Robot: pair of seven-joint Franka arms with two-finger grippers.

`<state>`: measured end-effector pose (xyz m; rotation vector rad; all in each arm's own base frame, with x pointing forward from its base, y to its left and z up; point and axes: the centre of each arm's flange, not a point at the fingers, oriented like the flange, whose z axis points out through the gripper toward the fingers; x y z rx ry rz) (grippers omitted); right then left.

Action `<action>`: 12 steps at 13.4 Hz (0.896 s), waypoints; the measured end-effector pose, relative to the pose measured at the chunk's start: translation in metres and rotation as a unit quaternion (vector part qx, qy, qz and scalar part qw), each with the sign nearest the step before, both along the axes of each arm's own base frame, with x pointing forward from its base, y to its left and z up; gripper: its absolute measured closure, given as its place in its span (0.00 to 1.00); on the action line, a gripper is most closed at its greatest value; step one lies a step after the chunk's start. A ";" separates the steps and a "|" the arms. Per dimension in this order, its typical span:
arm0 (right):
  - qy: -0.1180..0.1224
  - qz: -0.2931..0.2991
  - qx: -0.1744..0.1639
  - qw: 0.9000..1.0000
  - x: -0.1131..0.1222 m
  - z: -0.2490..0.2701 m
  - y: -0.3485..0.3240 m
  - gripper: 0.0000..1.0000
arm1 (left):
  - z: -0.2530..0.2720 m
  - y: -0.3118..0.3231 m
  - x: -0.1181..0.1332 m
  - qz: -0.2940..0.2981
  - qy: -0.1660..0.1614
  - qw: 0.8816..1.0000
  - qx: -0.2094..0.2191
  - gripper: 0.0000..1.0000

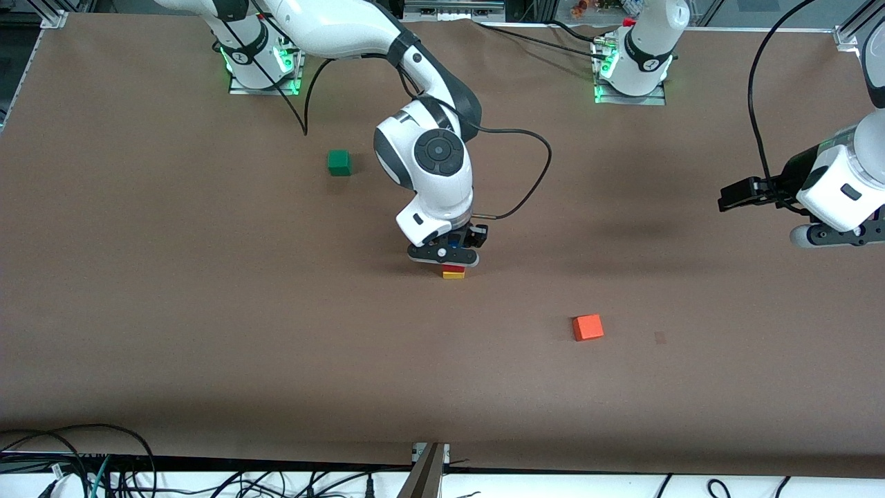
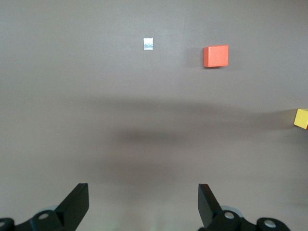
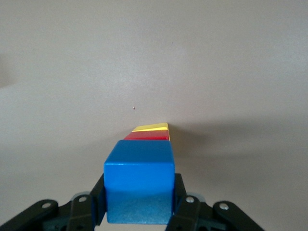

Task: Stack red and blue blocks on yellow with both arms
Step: 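Lower the blue cube onto the red cube and open the right gripper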

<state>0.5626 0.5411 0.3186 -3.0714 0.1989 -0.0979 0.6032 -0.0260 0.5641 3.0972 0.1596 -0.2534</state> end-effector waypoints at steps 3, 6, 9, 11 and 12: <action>0.002 0.001 -0.003 1.000 -0.001 -0.006 0.001 0.45 | 0.000 -0.001 0.001 -0.001 -0.003 1.000 0.000 0.00; 0.002 0.001 -0.004 1.000 -0.001 -0.007 0.001 0.45 | 0.001 -0.001 0.001 -0.001 -0.003 1.000 0.000 0.00; 0.002 0.001 -0.005 1.000 -0.001 -0.008 0.001 0.45 | 0.001 0.001 0.001 0.001 -0.003 1.000 0.000 0.00; 0.003 0.001 -0.005 1.000 -0.001 -0.010 0.001 0.44 | 0.001 0.002 0.001 0.002 -0.004 1.000 0.000 0.00; 0.003 0.001 -0.006 1.000 -0.001 -0.010 0.001 0.44 | 0.001 0.001 0.001 0.001 -0.004 1.000 0.000 0.00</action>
